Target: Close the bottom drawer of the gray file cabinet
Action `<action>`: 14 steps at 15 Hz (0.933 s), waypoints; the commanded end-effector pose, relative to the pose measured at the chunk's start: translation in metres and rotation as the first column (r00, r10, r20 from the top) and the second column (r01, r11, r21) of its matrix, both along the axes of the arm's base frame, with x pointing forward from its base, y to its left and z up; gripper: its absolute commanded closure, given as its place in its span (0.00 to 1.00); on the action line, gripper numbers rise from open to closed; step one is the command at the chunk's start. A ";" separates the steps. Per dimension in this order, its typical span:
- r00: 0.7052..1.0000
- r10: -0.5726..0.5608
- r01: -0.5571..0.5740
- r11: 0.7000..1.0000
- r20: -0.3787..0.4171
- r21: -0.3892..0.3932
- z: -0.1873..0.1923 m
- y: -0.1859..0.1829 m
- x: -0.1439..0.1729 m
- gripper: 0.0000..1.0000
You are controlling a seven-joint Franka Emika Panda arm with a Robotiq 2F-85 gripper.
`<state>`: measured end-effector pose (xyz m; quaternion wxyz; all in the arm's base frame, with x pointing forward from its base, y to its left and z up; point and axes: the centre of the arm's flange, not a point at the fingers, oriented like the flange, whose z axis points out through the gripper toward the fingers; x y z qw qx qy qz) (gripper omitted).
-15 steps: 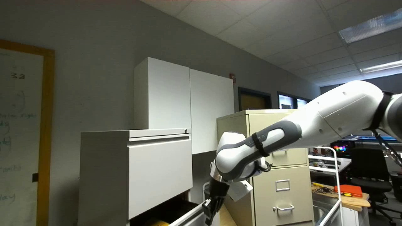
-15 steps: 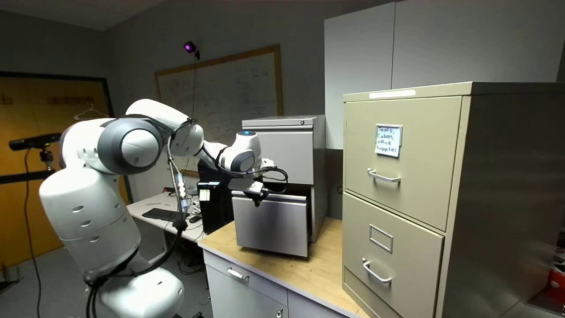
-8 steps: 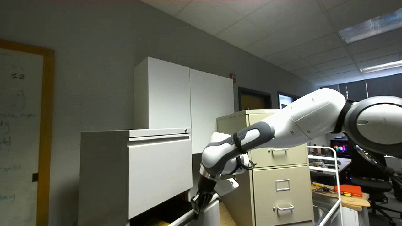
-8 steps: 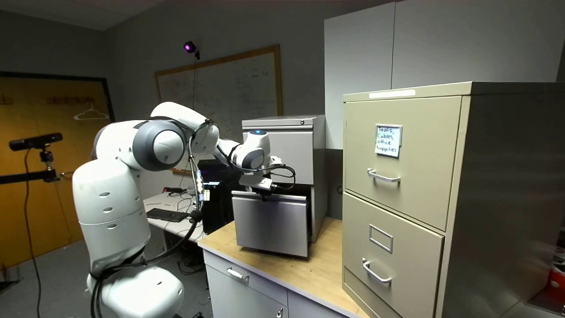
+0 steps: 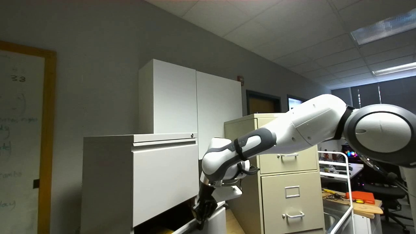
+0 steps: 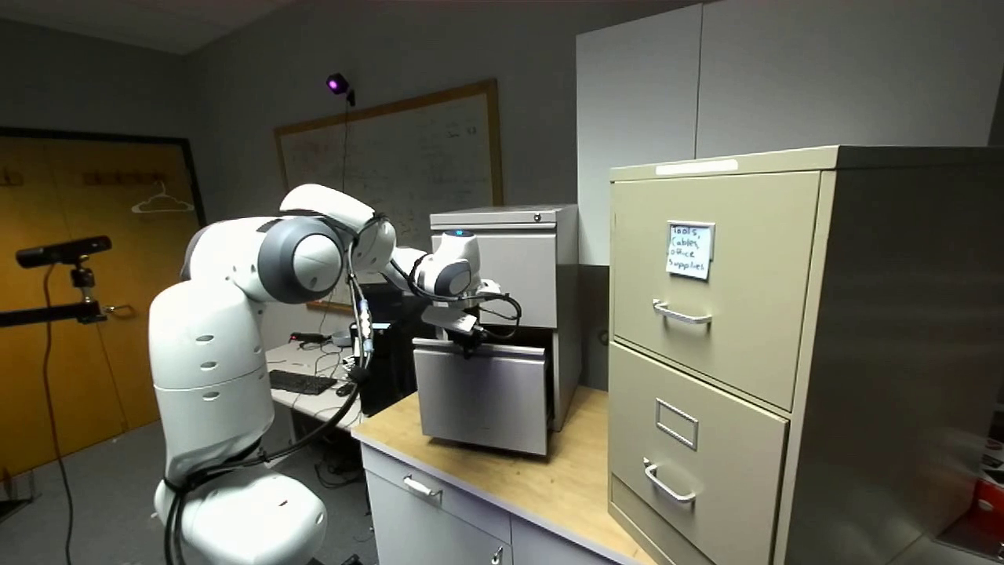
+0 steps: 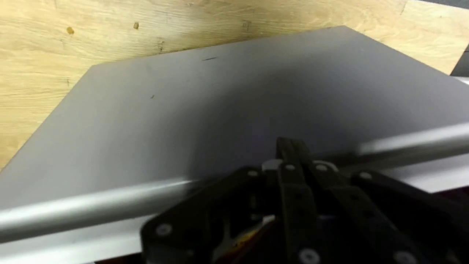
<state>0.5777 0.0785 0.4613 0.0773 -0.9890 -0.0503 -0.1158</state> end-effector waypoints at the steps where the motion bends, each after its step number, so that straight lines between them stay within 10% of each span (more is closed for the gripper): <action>1: 0.993 -0.038 0.034 0.998 0.109 0.043 0.003 0.013 0.024 1.00; 14: 0.965 -0.036 0.002 0.992 0.261 0.129 0.017 0.037 0.094 1.00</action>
